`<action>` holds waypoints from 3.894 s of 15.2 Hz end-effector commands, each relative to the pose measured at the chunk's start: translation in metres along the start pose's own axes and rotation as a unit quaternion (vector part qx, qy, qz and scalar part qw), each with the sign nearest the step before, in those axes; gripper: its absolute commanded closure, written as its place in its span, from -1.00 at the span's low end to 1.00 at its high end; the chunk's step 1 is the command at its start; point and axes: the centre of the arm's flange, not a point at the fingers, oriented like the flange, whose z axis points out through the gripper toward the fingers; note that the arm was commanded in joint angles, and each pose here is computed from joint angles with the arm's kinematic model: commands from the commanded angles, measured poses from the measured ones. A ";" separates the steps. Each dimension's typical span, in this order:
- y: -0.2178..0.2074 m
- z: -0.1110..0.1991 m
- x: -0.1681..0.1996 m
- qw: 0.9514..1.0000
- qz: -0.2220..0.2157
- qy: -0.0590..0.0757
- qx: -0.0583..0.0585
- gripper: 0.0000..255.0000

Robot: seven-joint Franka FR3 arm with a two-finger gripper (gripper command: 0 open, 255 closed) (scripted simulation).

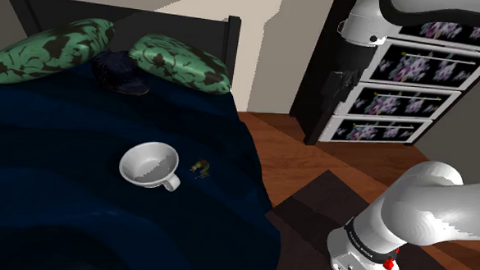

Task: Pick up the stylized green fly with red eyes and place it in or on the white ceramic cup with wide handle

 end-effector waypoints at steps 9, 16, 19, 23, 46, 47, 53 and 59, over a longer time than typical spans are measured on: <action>-0.072 0.054 0.058 1.000 -0.021 0.007 -0.015 -1.00; -0.136 0.102 0.107 0.999 -0.040 0.014 -0.029 -1.00; -0.164 0.123 0.128 0.998 -0.048 0.017 -0.034 -1.00; -0.201 0.152 0.154 0.997 -0.058 0.020 -0.042 -1.00; -0.301 0.273 0.230 0.994 -0.088 0.031 -0.064 -1.00; -0.301 0.273 0.230 0.994 -0.088 0.031 -0.064 -1.00; -0.301 0.273 0.230 0.994 -0.088 0.031 -0.064 1.00; -0.301 0.273 0.230 0.994 -0.088 0.031 -0.064 1.00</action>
